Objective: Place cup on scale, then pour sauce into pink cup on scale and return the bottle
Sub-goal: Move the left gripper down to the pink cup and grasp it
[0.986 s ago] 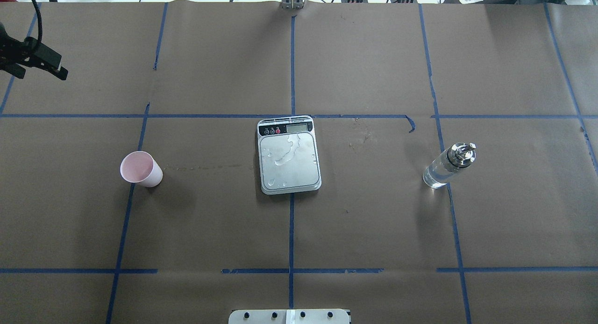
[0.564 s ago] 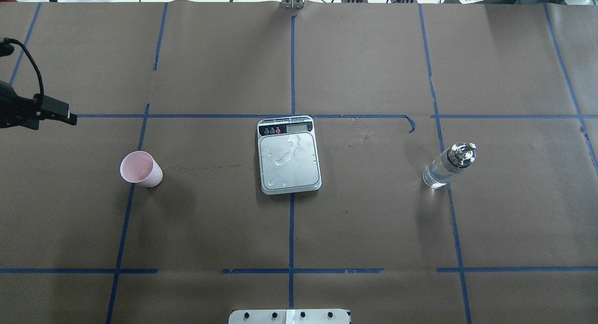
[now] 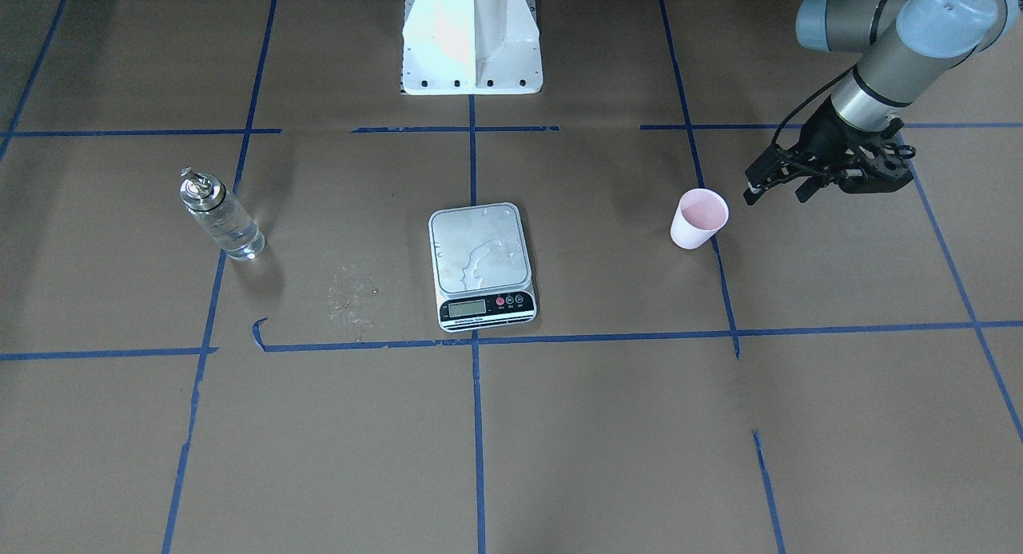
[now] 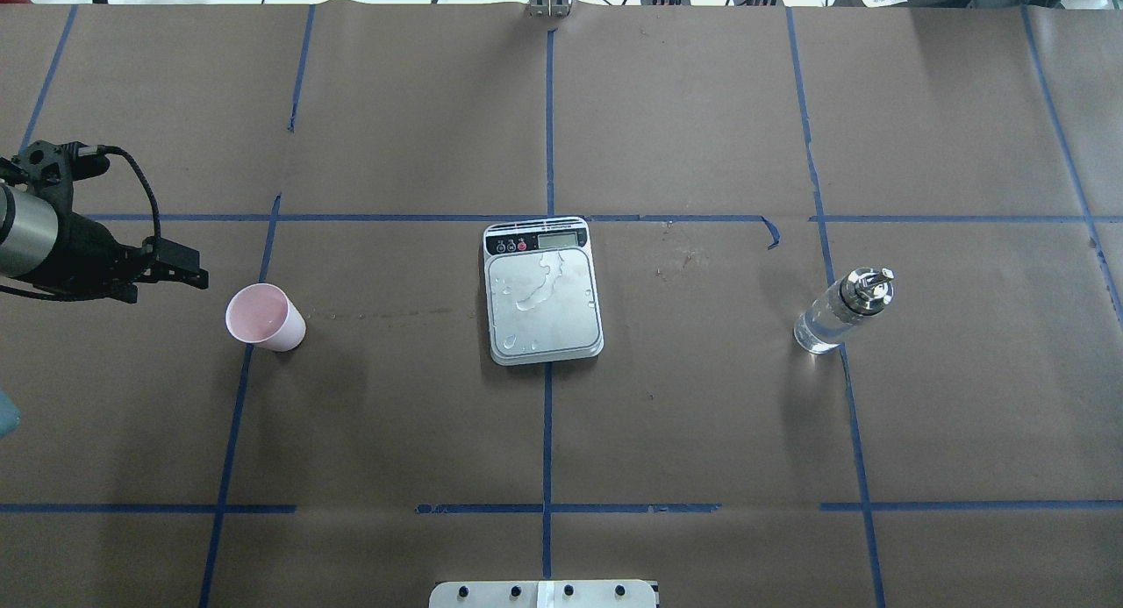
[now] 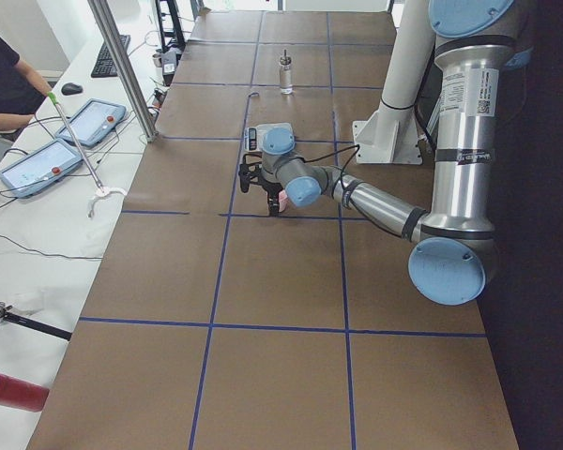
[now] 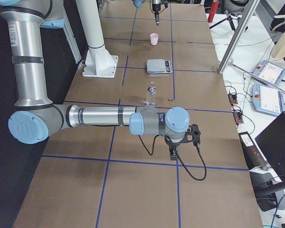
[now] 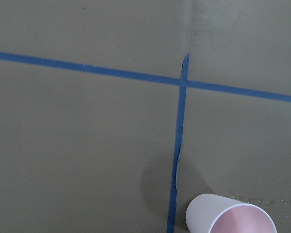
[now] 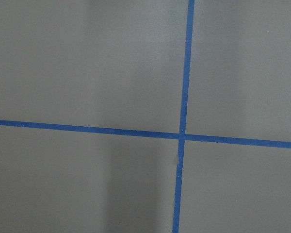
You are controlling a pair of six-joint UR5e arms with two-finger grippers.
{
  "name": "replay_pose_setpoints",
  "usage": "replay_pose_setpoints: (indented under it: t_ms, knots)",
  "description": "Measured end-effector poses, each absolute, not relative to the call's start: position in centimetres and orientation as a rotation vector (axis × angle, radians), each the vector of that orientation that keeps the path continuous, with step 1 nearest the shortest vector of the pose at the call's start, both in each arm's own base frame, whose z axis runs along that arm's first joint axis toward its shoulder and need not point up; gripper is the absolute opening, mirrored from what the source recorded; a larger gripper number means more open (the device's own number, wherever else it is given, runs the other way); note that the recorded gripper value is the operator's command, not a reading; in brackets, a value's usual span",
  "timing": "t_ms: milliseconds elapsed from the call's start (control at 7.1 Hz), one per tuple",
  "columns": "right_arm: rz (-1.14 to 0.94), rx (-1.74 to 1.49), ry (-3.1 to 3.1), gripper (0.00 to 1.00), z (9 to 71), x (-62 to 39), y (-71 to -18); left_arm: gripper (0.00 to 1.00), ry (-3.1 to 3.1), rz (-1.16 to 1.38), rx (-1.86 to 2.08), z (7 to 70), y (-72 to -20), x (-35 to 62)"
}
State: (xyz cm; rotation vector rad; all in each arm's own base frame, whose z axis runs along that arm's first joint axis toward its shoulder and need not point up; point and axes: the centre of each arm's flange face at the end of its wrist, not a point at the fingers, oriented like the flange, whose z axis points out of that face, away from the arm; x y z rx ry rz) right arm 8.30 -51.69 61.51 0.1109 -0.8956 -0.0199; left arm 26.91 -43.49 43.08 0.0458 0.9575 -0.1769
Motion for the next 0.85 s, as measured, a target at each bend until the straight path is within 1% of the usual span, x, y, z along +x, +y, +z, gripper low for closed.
replay_pose_setpoints:
  t_ms: [564,705,845]
  knots:
    - [-0.016,0.105,-0.897,1.00,61.8,8.3,-51.7,0.99,0.927,-0.156,0.029,42.2,-43.3,31.4]
    - [-0.015,0.105,-0.896,1.00,61.7,8.3,-51.7,0.97,0.920,-0.147,0.019,42.4,-43.2,32.3]
    - [-0.015,0.104,-0.896,1.00,61.8,8.3,-51.8,0.89,0.913,-0.142,0.011,42.6,-43.1,32.9]
